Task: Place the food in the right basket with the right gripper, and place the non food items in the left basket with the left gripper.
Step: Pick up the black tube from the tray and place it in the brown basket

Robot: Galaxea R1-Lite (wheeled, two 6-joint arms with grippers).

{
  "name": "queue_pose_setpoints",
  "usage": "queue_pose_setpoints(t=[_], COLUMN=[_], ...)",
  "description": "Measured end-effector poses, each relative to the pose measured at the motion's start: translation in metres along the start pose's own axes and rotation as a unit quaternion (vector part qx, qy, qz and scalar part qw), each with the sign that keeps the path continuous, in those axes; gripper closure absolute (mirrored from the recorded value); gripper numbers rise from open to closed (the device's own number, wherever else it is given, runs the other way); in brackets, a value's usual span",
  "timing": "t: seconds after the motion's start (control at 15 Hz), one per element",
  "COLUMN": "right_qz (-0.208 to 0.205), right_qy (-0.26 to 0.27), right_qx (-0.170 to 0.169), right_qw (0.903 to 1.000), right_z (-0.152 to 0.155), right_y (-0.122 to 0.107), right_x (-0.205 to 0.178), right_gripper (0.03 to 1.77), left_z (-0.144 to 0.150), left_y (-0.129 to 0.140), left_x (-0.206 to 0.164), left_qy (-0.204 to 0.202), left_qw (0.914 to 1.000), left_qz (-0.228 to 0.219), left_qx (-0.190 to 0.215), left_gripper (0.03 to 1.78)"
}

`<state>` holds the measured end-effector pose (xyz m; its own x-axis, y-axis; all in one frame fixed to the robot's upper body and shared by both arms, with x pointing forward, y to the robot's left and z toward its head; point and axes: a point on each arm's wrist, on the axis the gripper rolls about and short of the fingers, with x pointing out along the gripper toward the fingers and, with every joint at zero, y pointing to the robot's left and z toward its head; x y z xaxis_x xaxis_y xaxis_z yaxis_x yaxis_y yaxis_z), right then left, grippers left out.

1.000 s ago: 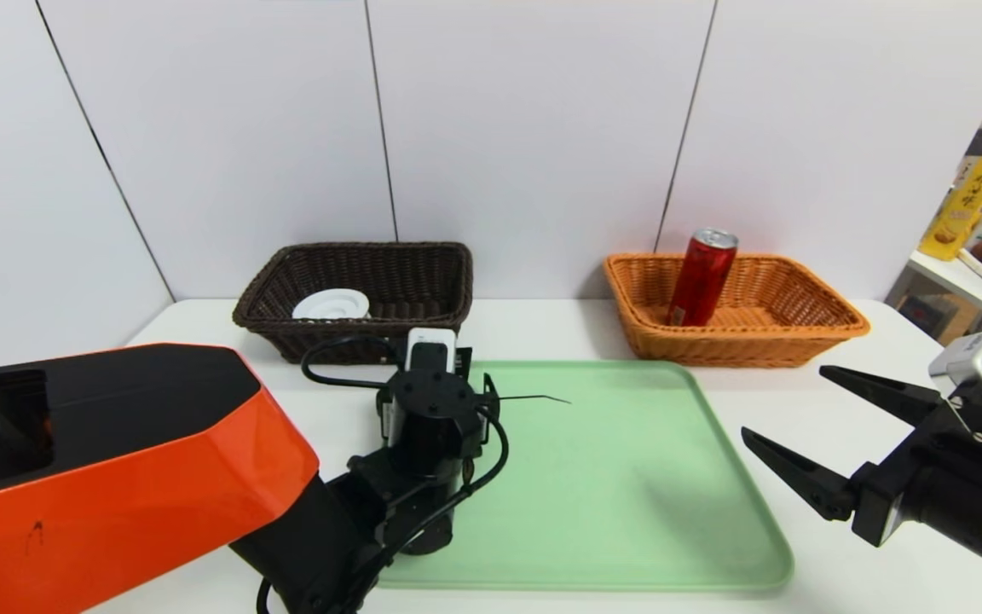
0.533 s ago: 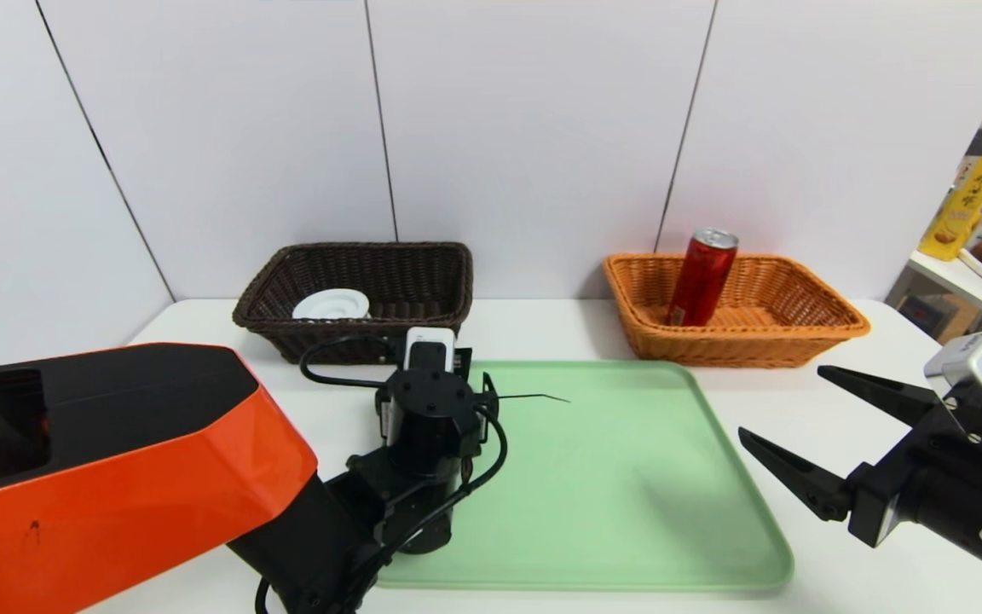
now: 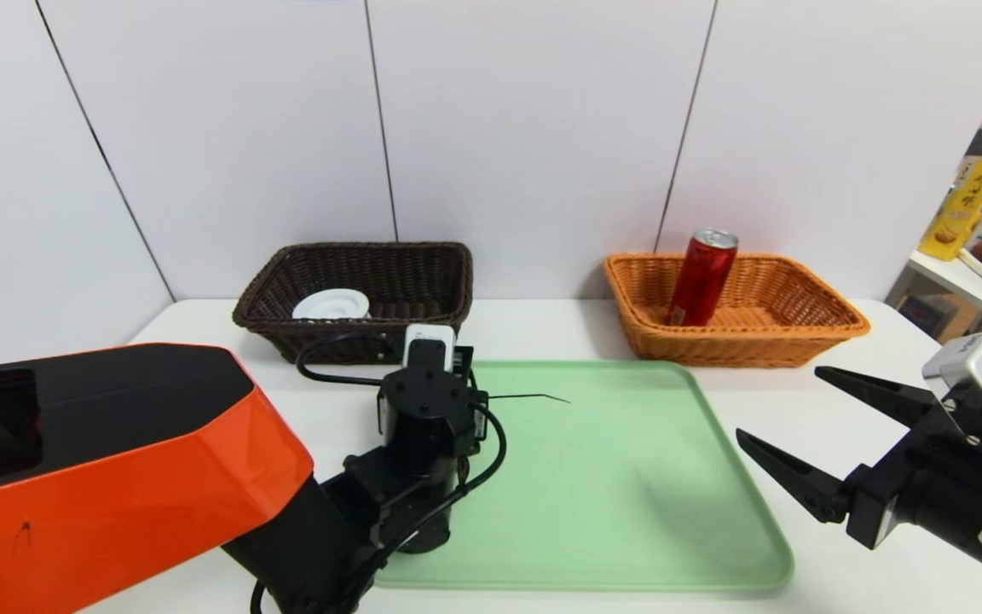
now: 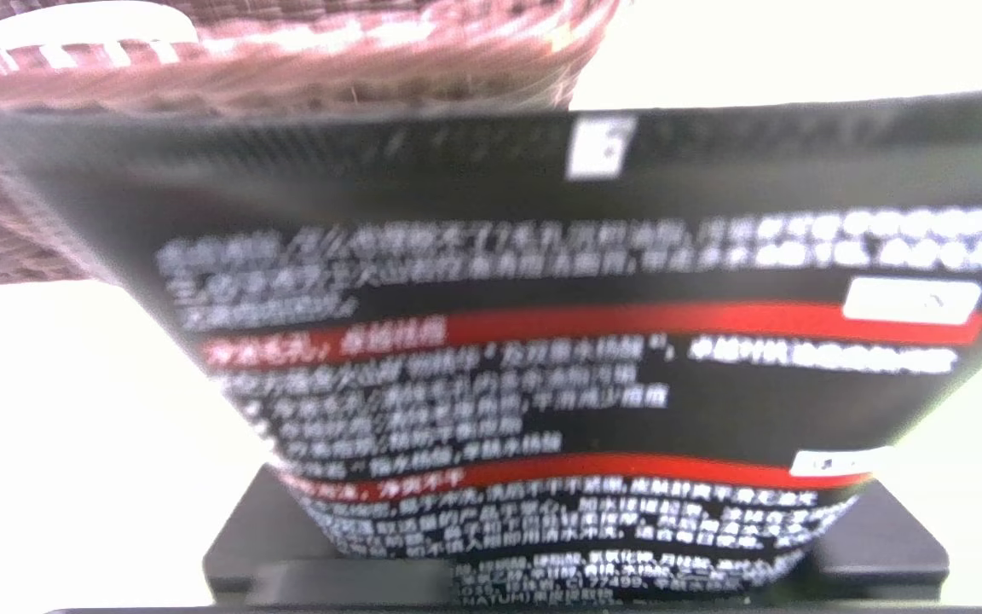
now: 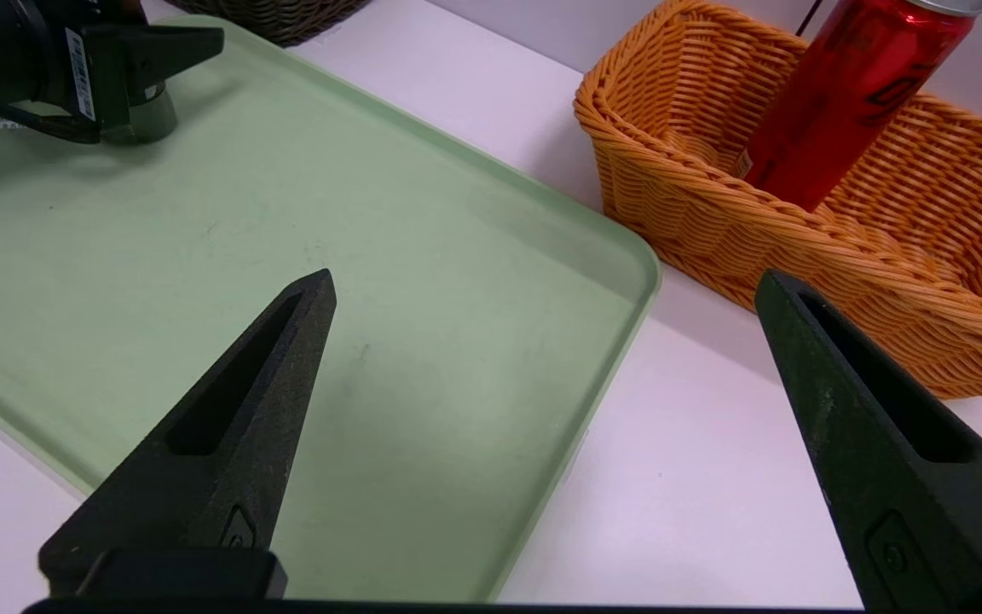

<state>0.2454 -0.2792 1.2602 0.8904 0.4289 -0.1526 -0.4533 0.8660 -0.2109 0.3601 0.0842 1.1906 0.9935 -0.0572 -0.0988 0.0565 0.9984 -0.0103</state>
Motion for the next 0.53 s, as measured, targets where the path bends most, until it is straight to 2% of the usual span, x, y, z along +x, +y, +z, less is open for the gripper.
queue_pose_setpoints(t=[0.2,0.53], right_qz=[0.000,-0.001], right_qy=[-0.001,-0.001], right_qx=[0.001,0.001], right_qw=[1.0000,1.0000], right_z=[0.0002,0.0004], right_y=[0.0000,-0.0003], right_x=[0.0000,0.0002], right_gripper=[0.11,0.11], left_z=[0.0001,0.0061], left_y=[0.0007,-0.0002], left_x=[-0.0003,-0.0033], left_qy=[-0.002,-0.012], left_qw=[1.0000,0.9999], left_qz=[0.001,-0.001], left_qx=[0.000,0.006], left_gripper=[1.04,1.06])
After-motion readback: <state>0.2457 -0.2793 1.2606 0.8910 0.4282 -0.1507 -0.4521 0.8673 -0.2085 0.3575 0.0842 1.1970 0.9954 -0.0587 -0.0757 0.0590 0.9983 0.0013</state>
